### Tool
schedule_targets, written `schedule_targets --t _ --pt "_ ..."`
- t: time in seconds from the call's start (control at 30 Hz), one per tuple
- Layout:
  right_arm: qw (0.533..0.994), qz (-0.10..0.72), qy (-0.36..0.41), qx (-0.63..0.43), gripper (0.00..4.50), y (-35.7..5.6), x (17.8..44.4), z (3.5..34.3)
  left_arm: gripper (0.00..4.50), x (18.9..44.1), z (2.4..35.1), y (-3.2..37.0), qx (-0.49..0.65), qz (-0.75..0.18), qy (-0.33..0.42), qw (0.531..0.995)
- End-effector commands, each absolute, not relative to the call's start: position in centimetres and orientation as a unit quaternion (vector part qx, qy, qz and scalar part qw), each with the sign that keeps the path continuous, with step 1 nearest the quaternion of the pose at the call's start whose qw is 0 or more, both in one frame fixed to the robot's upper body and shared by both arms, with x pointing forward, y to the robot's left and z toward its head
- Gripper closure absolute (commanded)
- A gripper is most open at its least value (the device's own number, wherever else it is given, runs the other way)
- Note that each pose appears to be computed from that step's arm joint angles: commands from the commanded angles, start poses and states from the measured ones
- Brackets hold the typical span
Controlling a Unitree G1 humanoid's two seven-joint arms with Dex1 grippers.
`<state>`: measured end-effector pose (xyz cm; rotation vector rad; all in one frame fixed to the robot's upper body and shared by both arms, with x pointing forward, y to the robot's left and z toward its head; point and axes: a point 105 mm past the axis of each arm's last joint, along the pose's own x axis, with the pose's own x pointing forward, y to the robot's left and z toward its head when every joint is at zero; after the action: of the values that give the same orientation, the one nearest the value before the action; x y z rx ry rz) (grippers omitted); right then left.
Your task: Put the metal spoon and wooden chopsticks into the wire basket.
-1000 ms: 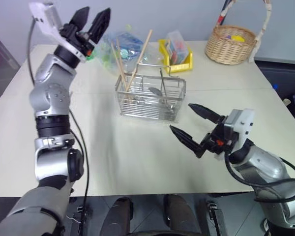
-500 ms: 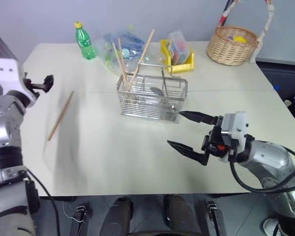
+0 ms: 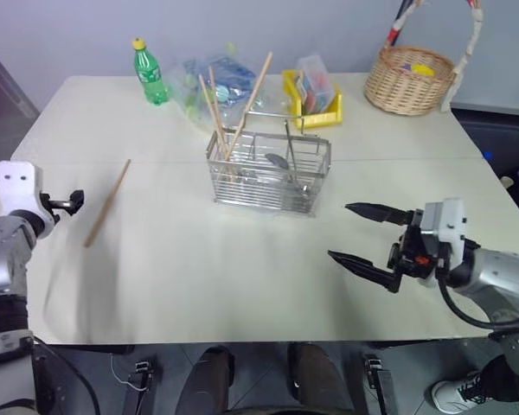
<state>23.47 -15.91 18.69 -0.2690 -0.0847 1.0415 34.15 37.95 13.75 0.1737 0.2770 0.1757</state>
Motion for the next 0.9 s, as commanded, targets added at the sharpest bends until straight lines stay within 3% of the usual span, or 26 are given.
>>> schedule_targets --t 0.03,0.7,0.77,0.9 --pt "0.861 0.483 -0.061 -0.144 0.00 -16.2 23.3 19.5 0.05 34.4 13.7 37.2 0.087 0.070 0.132 0.985" --pt "0.872 0.464 -0.059 -0.144 0.00 -16.4 22.9 19.4 0.05 34.9 11.1 34.0 0.118 0.029 0.201 0.972" --pt "0.873 0.462 -0.059 -0.143 0.00 -16.4 22.9 19.4 0.85 34.9 10.9 33.9 0.111 0.029 0.203 0.972" --pt "0.875 0.460 -0.058 -0.142 0.00 -16.4 22.9 19.4 2.97 35.0 11.1 33.7 0.084 0.037 0.199 0.976"
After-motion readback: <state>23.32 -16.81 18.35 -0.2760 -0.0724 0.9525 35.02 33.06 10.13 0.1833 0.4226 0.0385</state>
